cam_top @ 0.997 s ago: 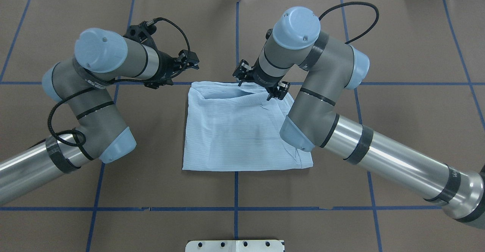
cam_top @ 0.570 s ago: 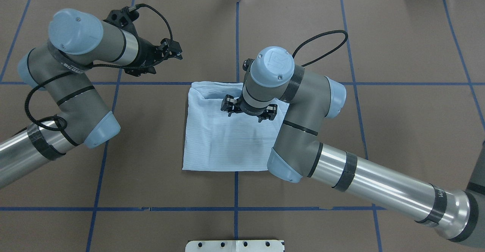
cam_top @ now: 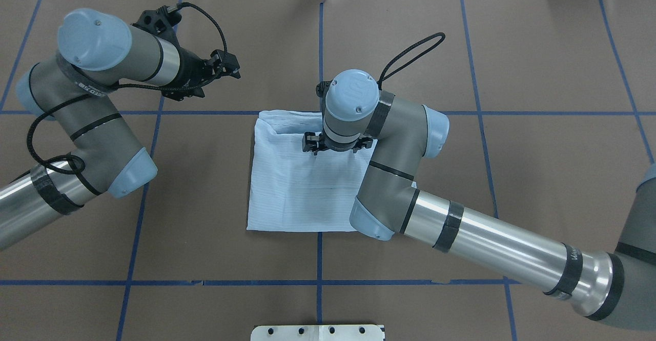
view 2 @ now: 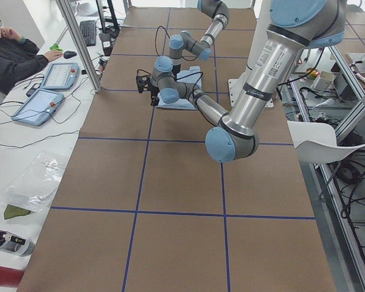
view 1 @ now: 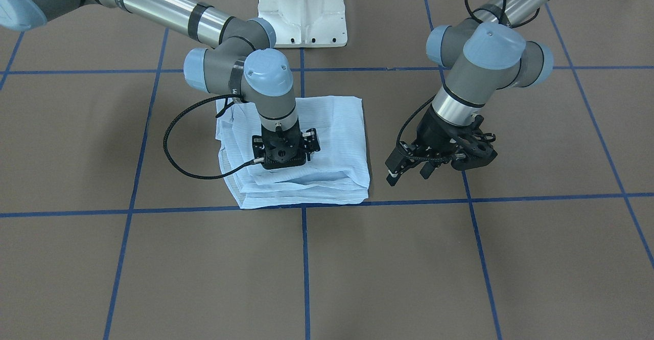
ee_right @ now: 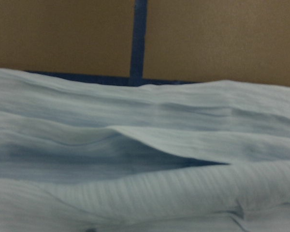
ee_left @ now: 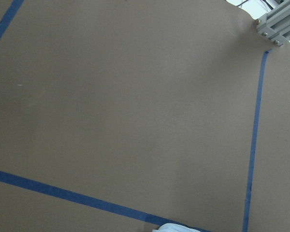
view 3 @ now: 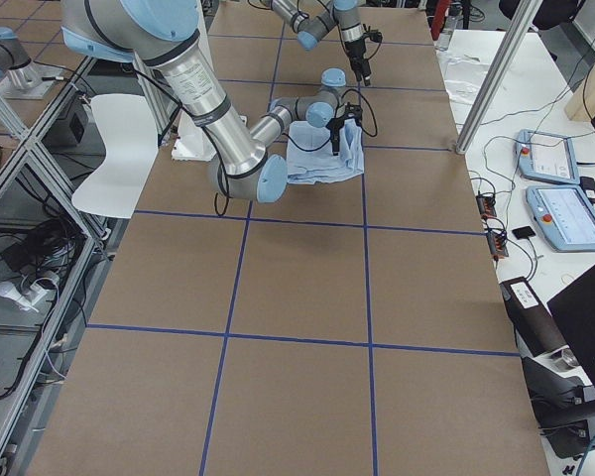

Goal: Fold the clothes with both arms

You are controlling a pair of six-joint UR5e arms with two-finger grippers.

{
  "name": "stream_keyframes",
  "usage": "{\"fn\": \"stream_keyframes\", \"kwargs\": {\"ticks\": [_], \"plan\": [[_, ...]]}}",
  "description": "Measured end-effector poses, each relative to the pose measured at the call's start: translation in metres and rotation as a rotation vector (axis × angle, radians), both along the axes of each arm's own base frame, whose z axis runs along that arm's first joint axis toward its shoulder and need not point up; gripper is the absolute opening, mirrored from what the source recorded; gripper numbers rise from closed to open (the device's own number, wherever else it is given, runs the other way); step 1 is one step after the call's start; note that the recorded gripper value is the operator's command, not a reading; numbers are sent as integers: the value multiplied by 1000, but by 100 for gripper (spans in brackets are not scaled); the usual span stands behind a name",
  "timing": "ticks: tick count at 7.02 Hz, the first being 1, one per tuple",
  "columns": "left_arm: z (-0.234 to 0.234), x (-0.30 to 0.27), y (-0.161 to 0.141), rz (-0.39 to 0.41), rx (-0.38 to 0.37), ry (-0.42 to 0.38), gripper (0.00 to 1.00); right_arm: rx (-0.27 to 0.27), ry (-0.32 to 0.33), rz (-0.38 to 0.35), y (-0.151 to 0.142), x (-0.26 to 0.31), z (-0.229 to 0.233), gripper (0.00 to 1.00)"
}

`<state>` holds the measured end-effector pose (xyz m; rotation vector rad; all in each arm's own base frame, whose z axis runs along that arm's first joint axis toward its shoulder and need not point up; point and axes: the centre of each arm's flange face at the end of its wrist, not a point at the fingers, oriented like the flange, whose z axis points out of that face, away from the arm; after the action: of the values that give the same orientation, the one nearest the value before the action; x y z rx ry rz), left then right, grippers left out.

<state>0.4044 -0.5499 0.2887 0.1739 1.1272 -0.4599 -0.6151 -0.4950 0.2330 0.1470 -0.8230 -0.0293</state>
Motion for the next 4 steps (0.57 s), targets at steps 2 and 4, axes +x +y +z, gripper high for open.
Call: {"fn": "stream_keyframes", "kwargs": {"ticks": [2,4], "plan": [[4,0,1,0,-4,-3,100,38,31,25,-42,1,-13,100],[6,0,1,1,-5,-4,100,63,53,55,-76,12,-17,100]]}}
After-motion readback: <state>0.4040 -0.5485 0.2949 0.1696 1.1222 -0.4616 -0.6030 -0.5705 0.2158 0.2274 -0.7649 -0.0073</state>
